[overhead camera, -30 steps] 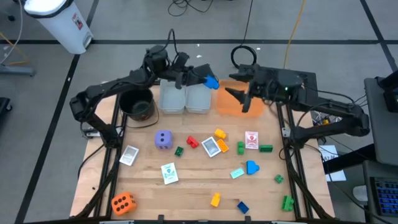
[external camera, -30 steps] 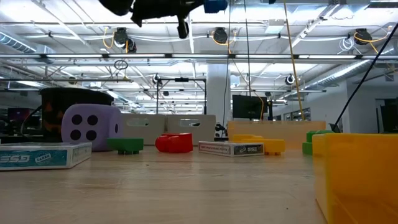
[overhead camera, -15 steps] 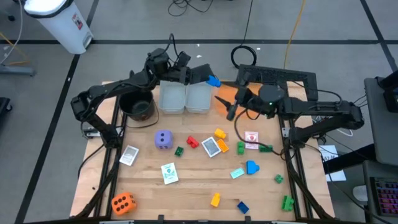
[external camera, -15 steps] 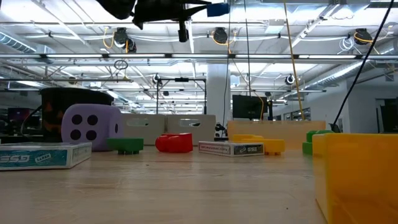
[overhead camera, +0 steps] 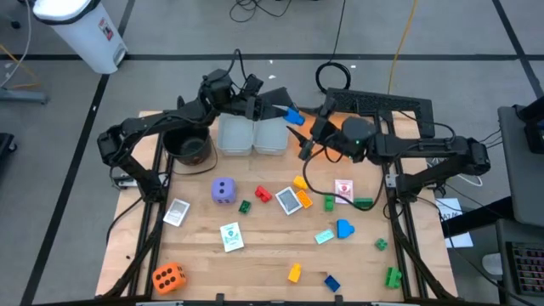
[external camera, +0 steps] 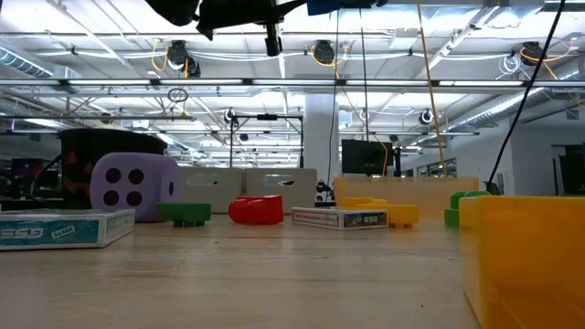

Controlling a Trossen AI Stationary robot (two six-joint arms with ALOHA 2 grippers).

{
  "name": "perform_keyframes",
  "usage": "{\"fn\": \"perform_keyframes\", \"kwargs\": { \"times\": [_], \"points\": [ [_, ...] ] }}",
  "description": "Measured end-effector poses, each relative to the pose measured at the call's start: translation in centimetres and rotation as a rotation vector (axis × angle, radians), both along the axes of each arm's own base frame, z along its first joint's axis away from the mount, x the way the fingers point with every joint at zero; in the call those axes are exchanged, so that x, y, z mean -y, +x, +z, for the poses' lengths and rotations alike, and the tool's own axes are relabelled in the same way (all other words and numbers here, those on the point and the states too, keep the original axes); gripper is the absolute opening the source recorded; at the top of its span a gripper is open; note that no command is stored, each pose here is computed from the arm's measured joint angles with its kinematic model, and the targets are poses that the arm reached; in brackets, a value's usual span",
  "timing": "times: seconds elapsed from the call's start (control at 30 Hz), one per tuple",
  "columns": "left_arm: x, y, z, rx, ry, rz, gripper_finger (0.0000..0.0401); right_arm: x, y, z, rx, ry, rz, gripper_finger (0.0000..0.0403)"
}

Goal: Pick & Place Toys
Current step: Put the blue gamepiece into the right gray bin

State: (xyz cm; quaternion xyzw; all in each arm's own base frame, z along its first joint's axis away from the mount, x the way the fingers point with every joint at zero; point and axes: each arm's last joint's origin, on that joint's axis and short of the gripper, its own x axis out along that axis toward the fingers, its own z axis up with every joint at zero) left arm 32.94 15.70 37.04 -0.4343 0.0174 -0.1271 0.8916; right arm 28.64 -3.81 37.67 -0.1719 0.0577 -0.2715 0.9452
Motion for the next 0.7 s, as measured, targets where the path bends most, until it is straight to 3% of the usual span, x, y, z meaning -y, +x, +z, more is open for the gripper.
{"fn": "perform_keyframes", "kwargs": {
  "times": [0.17, 0.7],
  "points": [
    [0.07, -0.05, 0.35, 0.032, 0.012, -0.017, 0.0, 0.13, -0.03, 0.0, 0.0, 0.001, -0.006, 0.0258],
    [0.28, 0.0, 0.47, 0.04, 0.014, -0.031, 0.0, 0.13, -0.05, 0.45, 0.036, -0.026, -0.022, 0.0155]
  ]
}}
